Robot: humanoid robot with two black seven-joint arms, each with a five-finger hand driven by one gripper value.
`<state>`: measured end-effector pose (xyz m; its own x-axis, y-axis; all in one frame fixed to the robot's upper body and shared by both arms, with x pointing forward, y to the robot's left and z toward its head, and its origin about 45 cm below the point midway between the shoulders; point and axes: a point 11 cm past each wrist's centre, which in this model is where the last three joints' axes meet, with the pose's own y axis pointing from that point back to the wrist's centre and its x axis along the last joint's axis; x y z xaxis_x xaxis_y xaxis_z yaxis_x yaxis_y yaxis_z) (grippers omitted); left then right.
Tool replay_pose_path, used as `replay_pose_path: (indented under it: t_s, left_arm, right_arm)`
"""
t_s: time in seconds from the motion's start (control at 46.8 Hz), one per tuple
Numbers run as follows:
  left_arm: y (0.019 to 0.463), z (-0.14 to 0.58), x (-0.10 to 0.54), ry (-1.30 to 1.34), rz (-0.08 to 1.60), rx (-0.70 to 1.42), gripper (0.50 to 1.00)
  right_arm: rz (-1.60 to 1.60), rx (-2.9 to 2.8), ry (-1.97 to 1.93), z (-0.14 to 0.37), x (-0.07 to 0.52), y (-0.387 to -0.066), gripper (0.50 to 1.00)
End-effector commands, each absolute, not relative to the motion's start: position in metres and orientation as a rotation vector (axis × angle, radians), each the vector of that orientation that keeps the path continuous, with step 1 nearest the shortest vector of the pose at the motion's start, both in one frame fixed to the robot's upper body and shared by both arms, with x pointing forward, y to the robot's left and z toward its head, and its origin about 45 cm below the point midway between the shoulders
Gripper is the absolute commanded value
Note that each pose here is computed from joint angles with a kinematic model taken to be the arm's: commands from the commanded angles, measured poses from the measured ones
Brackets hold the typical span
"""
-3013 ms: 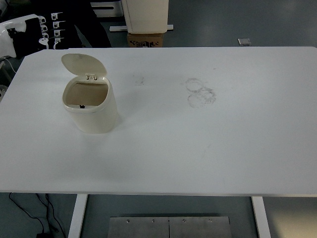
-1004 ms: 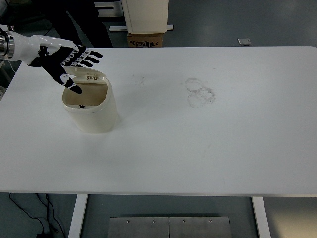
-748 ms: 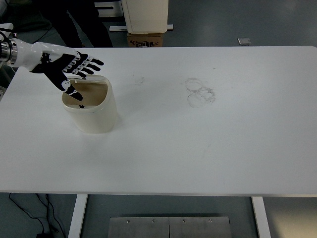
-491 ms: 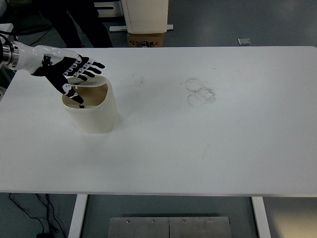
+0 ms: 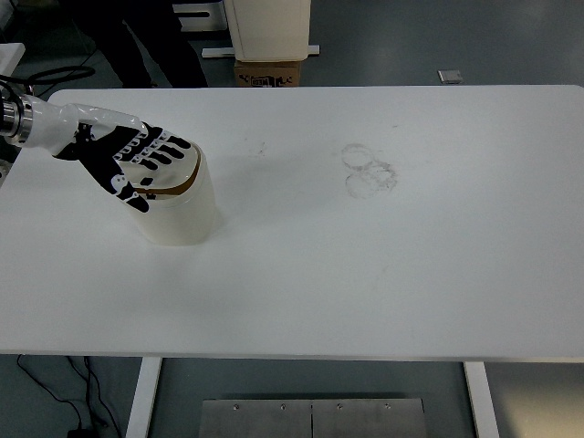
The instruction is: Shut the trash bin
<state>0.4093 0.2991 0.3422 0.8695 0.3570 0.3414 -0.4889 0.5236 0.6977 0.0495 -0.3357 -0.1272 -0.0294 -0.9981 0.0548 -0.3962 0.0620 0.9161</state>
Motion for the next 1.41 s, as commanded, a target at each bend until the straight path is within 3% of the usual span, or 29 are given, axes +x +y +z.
replay_pose_path:
  t_s: [0.0,0.748,1.389]
  left_arm:
    - [0.3,0.342,0.407,-0.16,0.507,0.889,1.0]
    - [0.31,0.331,0.405,-0.147,0.502,0.966,1.0]
    - [0.316,0.38,0.434,-0.076,0.686,0.731,1.0]
  right_arm:
    - [-0.956,1.446,-1.545,-0.127,0.05,-0.336,0.991]
    - [-0.955,1.447,-1.546,-0.127,0.05,-0.336,0.991]
    - [-0.956,1.446,-1.545,-0.127,0.05,-0.336,0.991]
